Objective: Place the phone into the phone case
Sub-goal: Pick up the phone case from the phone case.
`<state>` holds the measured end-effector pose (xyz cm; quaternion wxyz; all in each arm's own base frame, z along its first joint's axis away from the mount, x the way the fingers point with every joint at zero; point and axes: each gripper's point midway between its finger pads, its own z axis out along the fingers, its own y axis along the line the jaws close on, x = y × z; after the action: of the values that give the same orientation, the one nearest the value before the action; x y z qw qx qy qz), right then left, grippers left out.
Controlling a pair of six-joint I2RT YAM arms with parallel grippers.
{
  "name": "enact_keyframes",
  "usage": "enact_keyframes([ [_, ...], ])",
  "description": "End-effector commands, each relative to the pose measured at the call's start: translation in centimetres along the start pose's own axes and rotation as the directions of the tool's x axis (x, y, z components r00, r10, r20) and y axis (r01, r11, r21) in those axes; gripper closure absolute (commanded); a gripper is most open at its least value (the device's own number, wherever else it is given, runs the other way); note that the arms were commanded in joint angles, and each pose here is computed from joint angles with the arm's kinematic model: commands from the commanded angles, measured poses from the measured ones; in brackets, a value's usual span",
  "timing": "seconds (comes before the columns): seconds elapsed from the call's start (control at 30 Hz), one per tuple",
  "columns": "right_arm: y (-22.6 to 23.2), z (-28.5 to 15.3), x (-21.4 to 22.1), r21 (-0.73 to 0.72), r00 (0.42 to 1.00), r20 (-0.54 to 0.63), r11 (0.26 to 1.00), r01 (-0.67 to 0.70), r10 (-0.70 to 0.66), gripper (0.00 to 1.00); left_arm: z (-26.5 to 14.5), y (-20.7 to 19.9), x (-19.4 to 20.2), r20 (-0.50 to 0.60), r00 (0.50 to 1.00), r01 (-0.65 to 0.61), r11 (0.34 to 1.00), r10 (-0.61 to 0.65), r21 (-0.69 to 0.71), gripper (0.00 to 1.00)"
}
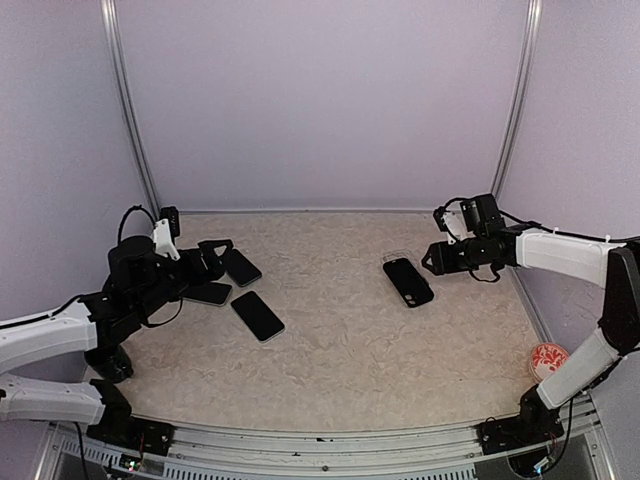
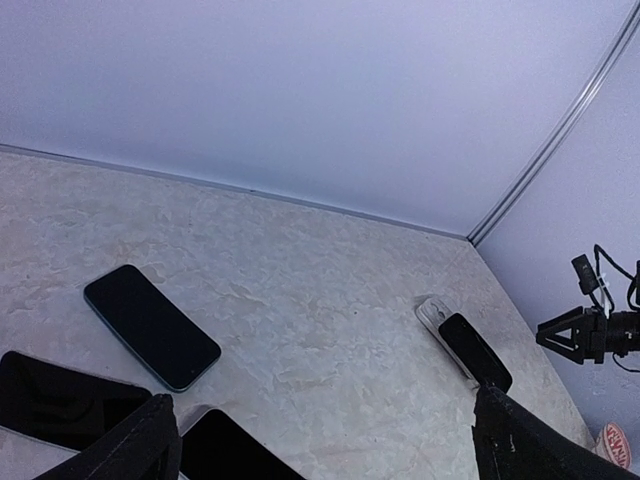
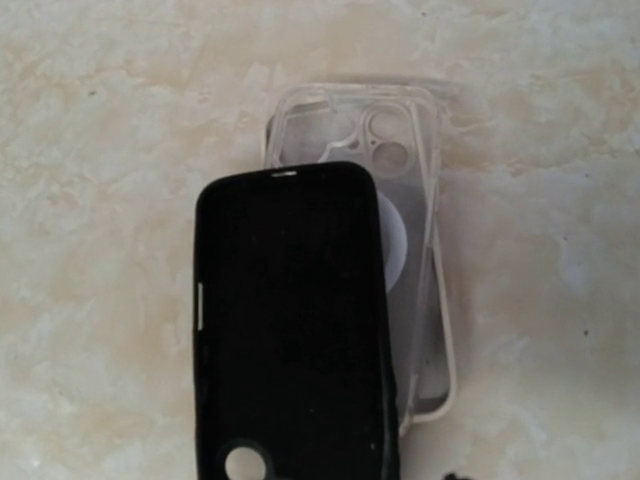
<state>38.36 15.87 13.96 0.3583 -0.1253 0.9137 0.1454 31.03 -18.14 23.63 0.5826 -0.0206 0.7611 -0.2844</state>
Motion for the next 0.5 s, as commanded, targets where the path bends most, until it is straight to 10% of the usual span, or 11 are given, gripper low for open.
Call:
enact_keyframes([
  [0.0, 0.3, 1.2, -0.2, 0.007, 0.999, -0.026, 1.000, 0.029, -0.029, 0.49, 0.2, -0.8, -0.1, -0.011, 1.000, 0.003, 1.000, -0.003, 0.022, 0.01],
  [0.47, -1.2, 5.4, 1.5, 0.079, 0.989, -0.130, 0.994, 0.078, -0.067, 0.65, 0.7, -1.2, 1.4, -0.046, 0.999, 0.013, 0.999, -0.011, 0.038, 0.01],
])
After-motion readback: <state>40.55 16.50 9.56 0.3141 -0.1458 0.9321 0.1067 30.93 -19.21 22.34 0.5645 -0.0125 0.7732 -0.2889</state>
